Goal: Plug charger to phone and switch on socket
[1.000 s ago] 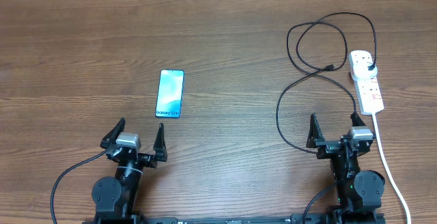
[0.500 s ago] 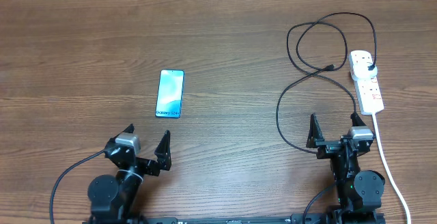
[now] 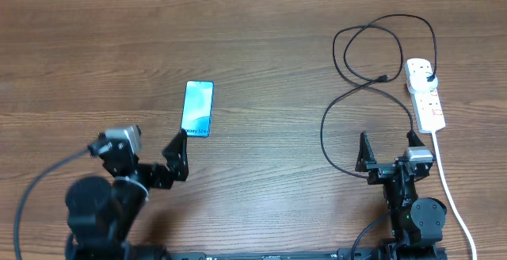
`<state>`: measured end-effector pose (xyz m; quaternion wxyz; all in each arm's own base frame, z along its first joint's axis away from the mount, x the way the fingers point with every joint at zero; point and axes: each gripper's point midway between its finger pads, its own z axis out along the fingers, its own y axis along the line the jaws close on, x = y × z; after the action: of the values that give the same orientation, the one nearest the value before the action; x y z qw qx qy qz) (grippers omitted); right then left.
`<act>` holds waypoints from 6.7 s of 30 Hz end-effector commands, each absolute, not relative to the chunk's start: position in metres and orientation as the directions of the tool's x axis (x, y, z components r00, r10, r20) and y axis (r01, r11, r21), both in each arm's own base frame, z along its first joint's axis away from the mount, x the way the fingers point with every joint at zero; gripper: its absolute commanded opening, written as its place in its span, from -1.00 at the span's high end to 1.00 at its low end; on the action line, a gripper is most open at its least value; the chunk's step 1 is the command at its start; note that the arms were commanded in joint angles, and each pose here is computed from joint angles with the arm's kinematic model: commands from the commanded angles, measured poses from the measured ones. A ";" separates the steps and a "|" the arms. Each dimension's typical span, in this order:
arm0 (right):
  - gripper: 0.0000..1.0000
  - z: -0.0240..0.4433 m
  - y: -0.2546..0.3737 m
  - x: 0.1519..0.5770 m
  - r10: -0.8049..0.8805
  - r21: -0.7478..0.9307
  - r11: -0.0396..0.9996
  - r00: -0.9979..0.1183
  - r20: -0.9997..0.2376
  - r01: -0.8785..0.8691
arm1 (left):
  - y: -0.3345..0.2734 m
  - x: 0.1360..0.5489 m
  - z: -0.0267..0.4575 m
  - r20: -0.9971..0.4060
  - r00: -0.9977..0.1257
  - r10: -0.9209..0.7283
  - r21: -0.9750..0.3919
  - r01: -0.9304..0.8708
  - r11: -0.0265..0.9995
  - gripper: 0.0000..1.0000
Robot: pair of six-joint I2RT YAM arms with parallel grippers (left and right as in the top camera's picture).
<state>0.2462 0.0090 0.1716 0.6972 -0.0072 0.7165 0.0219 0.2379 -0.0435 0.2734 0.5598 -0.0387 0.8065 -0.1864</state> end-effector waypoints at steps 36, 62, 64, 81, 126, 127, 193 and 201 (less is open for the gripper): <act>-1.00 0.170 0.007 0.246 0.019 0.020 0.999 -0.025 -1.000 -0.034 | -0.097 0.367 0.113 -0.339 -0.937 0.078 0.031 0.072 0.997 -0.99; -1.00 0.170 0.007 0.246 0.019 0.020 0.999 -0.025 -1.000 -0.034 | -0.069 0.388 0.058 -0.247 -0.963 0.106 -0.036 0.119 0.992 -0.99; -1.00 0.170 0.007 0.246 0.019 0.020 0.999 -0.025 -1.000 -0.034 | -0.071 0.391 0.059 -0.257 -0.960 0.108 -0.037 0.121 0.992 -0.99; -1.00 0.170 0.007 0.246 0.019 0.020 0.999 -0.025 -1.000 -0.034 | -0.074 0.398 0.030 -0.228 -0.972 0.060 -0.058 0.075 0.995 -0.99; -1.00 0.170 0.007 0.246 0.019 0.020 0.999 -0.025 -1.000 -0.034 | -0.073 0.381 -0.018 -0.086 -0.996 -0.009 -0.058 -0.004 0.998 -0.91; -1.00 0.170 0.007 0.246 0.019 0.020 0.999 -0.025 -1.000 -0.034 | -0.073 0.380 -0.018 -0.080 -0.997 -0.009 -0.057 -0.004 0.998 -0.91; -1.00 0.170 0.007 0.246 0.019 0.020 0.999 -0.025 -1.000 -0.034 | -0.092 0.344 -0.046 0.150 -0.987 -0.059 -0.114 -0.077 0.991 -0.82; -1.00 0.170 0.007 0.246 0.019 0.020 0.999 -0.025 -1.000 -0.034 | -0.092 0.347 -0.047 0.140 -0.989 -0.056 -0.112 -0.072 0.991 -1.00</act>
<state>0.2462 0.0091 0.1714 0.6968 -0.0071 0.7169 0.0222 0.3734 -0.0785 -0.0023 -0.0022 -0.0397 0.9989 -0.0262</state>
